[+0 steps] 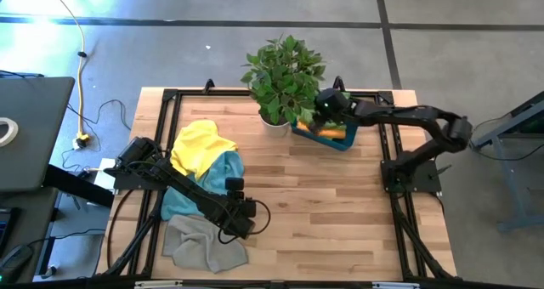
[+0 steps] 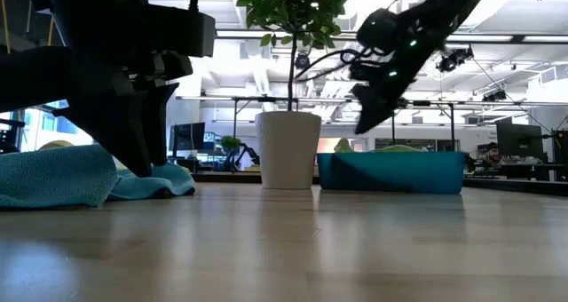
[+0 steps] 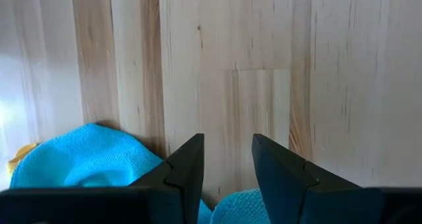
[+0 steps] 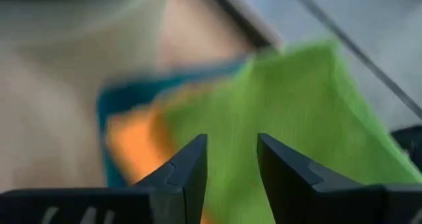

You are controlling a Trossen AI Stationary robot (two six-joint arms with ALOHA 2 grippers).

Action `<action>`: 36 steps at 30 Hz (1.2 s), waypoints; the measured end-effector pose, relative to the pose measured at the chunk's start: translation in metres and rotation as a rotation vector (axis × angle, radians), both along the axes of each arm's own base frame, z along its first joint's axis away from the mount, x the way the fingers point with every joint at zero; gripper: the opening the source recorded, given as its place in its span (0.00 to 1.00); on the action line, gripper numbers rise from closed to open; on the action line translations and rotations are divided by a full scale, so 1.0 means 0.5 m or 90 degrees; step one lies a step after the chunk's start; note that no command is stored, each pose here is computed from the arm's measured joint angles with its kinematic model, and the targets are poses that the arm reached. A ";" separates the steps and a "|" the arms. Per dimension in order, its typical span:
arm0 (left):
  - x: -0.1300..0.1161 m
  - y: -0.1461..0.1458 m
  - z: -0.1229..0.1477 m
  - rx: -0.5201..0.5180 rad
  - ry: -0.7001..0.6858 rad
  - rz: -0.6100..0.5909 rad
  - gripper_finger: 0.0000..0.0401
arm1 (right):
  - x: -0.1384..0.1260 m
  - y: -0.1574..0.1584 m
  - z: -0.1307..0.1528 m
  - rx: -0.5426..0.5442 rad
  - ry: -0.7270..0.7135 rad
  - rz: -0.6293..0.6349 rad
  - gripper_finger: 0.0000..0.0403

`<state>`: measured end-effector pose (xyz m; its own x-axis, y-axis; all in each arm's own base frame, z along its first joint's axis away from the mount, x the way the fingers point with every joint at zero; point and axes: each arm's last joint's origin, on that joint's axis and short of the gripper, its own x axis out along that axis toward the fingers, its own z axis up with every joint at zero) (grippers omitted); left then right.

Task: Fold microfiber towels
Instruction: Put the green towel into the blue bin

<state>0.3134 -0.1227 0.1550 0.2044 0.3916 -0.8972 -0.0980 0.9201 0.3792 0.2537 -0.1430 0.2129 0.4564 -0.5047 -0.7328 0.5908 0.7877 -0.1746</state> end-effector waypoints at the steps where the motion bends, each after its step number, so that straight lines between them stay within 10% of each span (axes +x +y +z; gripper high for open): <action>1: 0.001 0.003 0.000 0.002 -0.002 0.004 0.30 | -0.011 0.009 0.001 0.009 0.038 0.016 0.30; 10: 0.015 0.036 0.001 0.005 -0.021 0.059 0.30 | -0.060 0.037 -0.028 0.084 0.252 0.074 0.30; 36: 0.017 0.044 0.000 -0.012 -0.011 0.064 0.30 | -0.061 -0.023 -0.088 0.049 0.349 0.011 0.26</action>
